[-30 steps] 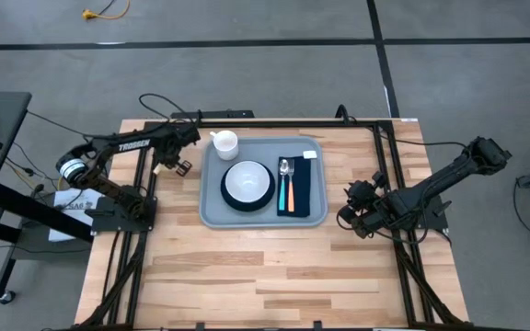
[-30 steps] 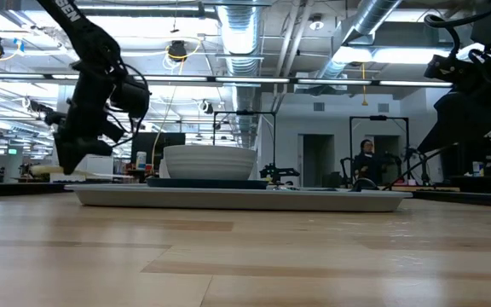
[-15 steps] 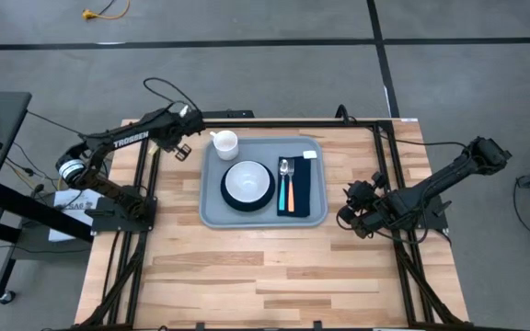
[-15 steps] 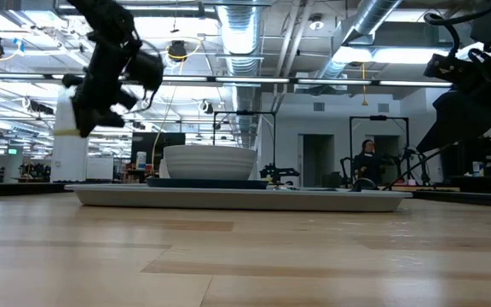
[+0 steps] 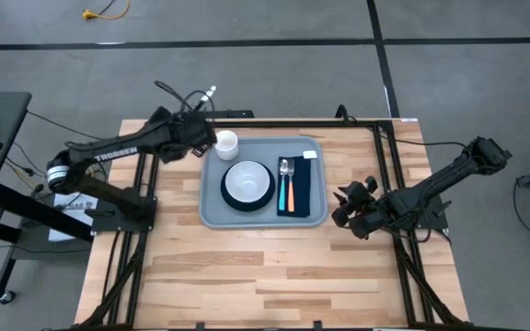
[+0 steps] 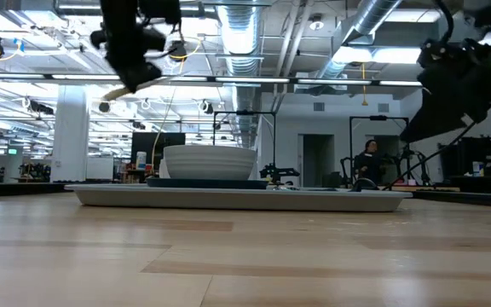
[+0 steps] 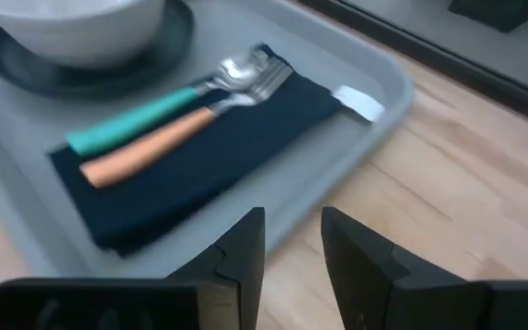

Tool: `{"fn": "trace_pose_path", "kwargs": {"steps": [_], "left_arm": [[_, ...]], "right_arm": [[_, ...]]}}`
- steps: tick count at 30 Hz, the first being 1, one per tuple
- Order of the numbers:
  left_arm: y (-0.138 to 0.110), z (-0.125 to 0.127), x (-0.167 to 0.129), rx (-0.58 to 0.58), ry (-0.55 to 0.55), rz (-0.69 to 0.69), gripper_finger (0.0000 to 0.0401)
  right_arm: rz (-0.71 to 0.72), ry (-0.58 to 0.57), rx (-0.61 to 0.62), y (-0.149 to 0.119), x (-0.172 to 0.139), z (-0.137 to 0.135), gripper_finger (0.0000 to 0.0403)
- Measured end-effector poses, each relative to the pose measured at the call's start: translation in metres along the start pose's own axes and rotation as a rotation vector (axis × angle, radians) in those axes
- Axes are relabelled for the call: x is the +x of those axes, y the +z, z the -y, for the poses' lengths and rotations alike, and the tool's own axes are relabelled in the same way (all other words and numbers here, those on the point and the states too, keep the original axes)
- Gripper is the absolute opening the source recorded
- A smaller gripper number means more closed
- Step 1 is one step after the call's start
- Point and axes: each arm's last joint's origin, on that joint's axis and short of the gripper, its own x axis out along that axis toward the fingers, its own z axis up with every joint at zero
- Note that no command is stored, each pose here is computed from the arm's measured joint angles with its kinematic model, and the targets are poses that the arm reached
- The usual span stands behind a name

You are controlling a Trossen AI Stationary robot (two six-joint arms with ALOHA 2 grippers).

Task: Set up tray
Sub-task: Put the yellow knife on top of the black napkin to the right of the orange fork

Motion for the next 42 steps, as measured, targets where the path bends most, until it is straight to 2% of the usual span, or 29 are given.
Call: {"fn": "trace_pose_path", "kwargs": {"steps": [4,10,13,16,20,25,29,35,39,42], "left_arm": [[0.002,0.024,-0.027,0.004,-0.056,0.158,0.0047],[0.002,0.074,-0.067,0.05,-0.161,0.374,0.0047],[-0.001,0.103,-0.083,0.075,-0.168,0.466,0.0047],[-0.003,0.126,-0.095,0.03,-0.188,0.537,0.0047],[0.003,0.15,-0.105,0.032,-0.346,0.599,0.0047],[0.015,0.163,-0.115,0.055,-0.632,0.69,0.0047],[0.023,0.165,-0.123,0.039,-0.809,0.767,0.0047],[0.028,0.166,-0.133,0.084,-1.074,0.851,0.0047],[0.029,0.166,-0.136,0.097,-1.218,0.855,0.0047],[0.028,0.167,-0.137,0.12,-1.28,0.857,0.0047]], "right_arm": [[0.043,0.05,0.023,0.007,0.001,-0.007,0.0102],[0.127,0.115,0.111,0.023,0.004,-0.016,0.0102],[0.162,0.125,0.095,0.029,0.006,-0.018,0.0102],[0.203,0.135,0.068,0.036,0.007,-0.02,0.0102],[0.27,0.174,0.004,0.044,0.004,-0.026,0.0102],[0.341,0.272,-0.079,0.049,-0.002,-0.039,0.0102],[0.392,0.319,-0.126,0.053,-0.002,-0.047,0.0102],[0.502,0.362,-0.165,0.062,-0.005,-0.056,0.0102],[0.59,0.476,-0.209,0.07,-0.011,-0.06,0.0102],[0.654,0.569,-0.232,0.075,-0.017,-0.062,0.0102]]}}
